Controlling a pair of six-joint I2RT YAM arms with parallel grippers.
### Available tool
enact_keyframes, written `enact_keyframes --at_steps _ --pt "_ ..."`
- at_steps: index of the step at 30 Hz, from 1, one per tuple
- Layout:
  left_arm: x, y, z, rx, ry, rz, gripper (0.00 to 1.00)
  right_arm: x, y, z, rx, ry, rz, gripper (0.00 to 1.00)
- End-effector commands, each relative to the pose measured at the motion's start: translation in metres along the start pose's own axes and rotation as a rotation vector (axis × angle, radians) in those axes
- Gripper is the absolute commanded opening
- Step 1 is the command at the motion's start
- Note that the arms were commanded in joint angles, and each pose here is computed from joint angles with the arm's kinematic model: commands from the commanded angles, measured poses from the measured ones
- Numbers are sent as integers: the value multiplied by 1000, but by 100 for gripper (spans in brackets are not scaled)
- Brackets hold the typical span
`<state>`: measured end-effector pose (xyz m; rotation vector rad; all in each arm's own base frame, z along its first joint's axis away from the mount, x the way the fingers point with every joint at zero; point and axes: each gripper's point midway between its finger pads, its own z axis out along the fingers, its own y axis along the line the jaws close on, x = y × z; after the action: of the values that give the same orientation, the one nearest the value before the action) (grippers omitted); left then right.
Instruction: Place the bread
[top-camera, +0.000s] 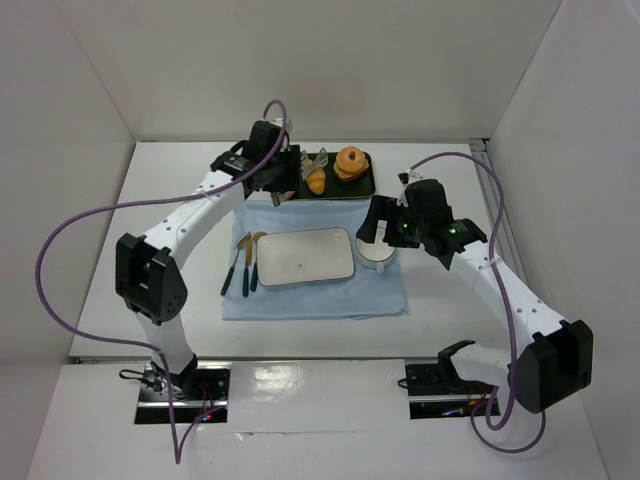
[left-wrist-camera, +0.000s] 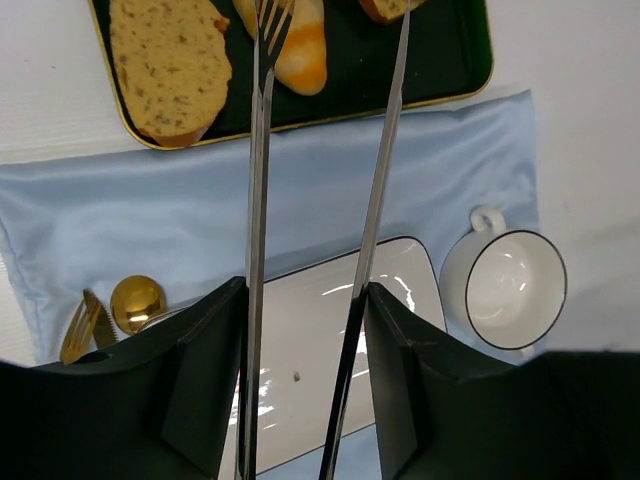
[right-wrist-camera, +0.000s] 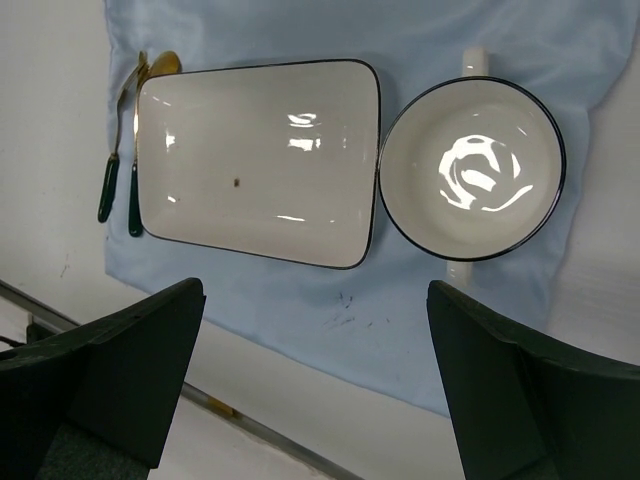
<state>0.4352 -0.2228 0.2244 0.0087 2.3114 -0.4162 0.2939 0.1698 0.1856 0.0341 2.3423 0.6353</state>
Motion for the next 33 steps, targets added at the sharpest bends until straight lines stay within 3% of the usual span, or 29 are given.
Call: enact_keyframes --at_steps 1,8,15,24,33 --pt "-8 -13 11 -50 -50 26 61 -8 -1 -8 -13 -49 -3 99" --pt "11 -24 39 -109 -3 52 64 -10 -4 -8 -7 -53 -6 99" --pt "1 -28 50 -161 -30 58 65 -14 -2 -7 -10 -60 -7 99" --pt "1 -14 63 -262 -18 74 69 -16 0 -3 -18 -55 -8 99" --pt "28 -5 89 -296 63 78 70 -20 -2 -3 -13 -61 -2 99"
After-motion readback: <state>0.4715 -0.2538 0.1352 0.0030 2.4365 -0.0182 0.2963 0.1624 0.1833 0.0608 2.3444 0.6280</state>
